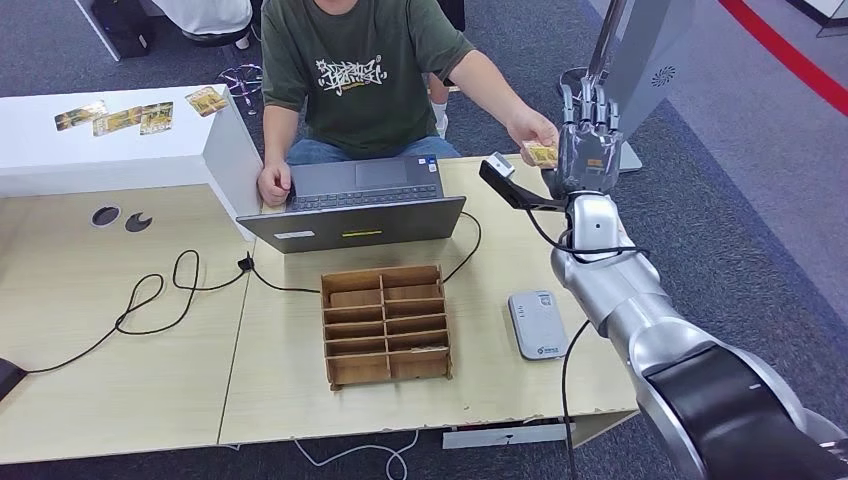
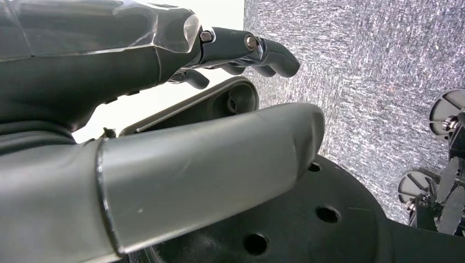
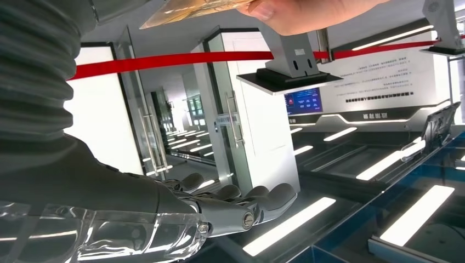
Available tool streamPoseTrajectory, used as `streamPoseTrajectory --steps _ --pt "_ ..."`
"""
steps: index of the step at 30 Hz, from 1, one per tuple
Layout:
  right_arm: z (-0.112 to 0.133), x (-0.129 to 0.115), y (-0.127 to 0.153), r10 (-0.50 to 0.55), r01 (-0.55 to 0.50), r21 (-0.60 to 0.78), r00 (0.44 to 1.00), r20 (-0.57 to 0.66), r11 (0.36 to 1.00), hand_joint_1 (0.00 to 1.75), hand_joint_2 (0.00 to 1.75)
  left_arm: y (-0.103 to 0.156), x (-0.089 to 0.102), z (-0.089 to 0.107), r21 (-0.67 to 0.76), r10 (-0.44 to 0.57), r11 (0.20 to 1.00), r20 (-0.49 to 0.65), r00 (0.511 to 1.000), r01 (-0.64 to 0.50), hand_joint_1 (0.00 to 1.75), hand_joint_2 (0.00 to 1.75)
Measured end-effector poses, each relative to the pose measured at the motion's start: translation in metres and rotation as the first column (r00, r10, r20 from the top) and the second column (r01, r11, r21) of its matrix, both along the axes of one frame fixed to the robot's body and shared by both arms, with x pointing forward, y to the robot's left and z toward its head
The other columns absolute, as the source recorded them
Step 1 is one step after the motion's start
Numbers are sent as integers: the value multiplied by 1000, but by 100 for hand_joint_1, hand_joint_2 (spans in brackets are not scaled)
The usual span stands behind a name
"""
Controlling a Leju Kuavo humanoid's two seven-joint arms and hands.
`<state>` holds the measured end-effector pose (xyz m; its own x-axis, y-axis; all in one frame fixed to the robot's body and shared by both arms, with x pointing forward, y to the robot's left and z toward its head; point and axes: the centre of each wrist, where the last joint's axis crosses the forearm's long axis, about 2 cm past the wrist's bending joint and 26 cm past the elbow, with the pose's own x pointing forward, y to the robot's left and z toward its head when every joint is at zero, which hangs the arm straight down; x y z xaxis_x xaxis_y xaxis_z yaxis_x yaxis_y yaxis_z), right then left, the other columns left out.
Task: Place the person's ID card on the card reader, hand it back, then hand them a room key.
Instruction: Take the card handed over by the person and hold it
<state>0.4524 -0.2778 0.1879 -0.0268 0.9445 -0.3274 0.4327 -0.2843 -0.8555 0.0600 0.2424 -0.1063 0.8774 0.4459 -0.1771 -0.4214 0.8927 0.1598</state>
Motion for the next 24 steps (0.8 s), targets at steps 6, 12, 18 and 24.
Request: streamPoseTrajectory --steps 6,12,18,24 --pt "0 0 -1 3 -3 15 1000 -7 1000 61 175 2 0 0 0 -3 1000 3 1000 3 0 0" --pt "-1 -1 -1 7 -7 21 1000 -13 1000 173 175 3 0 0 1 -6 1000 2 1000 6 0 0" --pt "-2 -1 0 4 -4 34 1000 -17 999 175 175 3 0 0 0 -7 1000 -5 1000 7 0 0" --pt "-3 -1 1 7 -6 34 1000 -26 999 175 175 3 0 0 0 -6 1000 -4 1000 6 0 0"
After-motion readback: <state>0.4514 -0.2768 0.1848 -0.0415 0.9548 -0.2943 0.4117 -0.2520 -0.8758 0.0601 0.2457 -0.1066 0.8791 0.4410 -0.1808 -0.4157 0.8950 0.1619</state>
